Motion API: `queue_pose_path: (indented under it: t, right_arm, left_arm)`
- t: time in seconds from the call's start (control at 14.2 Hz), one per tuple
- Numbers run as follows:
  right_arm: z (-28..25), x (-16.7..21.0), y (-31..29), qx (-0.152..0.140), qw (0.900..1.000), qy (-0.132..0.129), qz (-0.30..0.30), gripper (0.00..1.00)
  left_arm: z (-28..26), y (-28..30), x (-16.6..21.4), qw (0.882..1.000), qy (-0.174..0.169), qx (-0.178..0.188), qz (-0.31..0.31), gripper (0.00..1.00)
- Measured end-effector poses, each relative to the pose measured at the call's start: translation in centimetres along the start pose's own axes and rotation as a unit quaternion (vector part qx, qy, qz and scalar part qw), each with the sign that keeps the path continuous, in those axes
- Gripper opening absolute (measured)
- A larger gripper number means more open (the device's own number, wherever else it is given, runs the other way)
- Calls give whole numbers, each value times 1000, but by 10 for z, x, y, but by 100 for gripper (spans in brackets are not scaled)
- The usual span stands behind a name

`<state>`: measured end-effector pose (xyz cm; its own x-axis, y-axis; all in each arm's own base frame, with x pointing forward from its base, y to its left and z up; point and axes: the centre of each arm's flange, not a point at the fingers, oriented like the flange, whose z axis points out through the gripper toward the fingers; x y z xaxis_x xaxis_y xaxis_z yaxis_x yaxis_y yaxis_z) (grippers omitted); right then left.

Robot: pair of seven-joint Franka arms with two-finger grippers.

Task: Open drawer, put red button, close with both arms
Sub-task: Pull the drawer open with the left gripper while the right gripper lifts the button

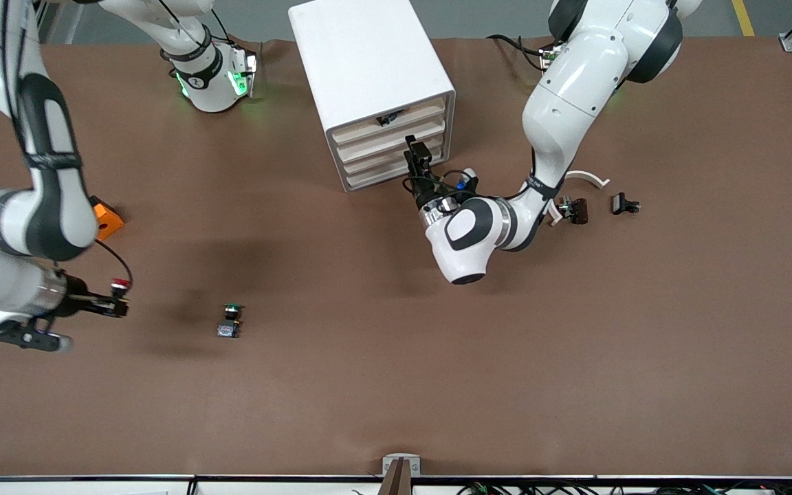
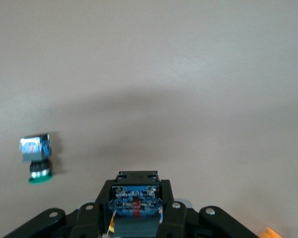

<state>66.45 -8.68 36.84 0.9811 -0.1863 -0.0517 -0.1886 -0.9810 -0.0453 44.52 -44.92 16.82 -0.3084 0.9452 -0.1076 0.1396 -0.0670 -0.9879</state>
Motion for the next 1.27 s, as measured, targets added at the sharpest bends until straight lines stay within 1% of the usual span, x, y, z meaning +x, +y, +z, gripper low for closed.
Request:
queue_pose_path:
  t: [0.07,0.14,0.21,0.28,0.35,0.49,0.56,0.63,0.77,0.99,1.27]
  right_arm:
    - [-22,-7,9,2,1000,-4,0,41]
    - [-43,-16,14,4,1000,-8,1,41]
    - [-66,-26,19,7,1000,-15,4,41]
    - [-89,-38,23,9,1000,-23,6,41]
    - [-113,-50,26,11,999,-31,8,41]
    - [-157,-70,36,10,999,-38,13,41]
    - [-176,-77,40,4,999,-39,14,41]
    - [-190,-81,42,-2,999,-36,15,41]
    - [-195,-81,39,-7,999,-35,12,41]
    - [-184,-76,19,-12,999,-44,14,41]
    - [-181,-77,-12,-18,998,-48,23,41]
  left_arm:
    - [1,1,0,1000,1,1,0,51]
    - [4,1,-1,1000,3,1,0,51]
    - [7,0,-3,1000,6,1,0,44]
    - [10,0,-5,1000,9,1,1,41]
    - [15,-1,-8,1000,13,1,2,41]
    - [23,-2,-12,1000,20,2,4,38]
    - [26,-2,-13,1000,22,2,4,29]
    - [27,-2,-14,1000,24,2,2,16]
    - [27,-2,-14,1000,24,2,-13,15]
    - [23,-1,-12,1000,21,1,-16,15]
    - [-3,1,0,1000,-1,-2,-18,15]
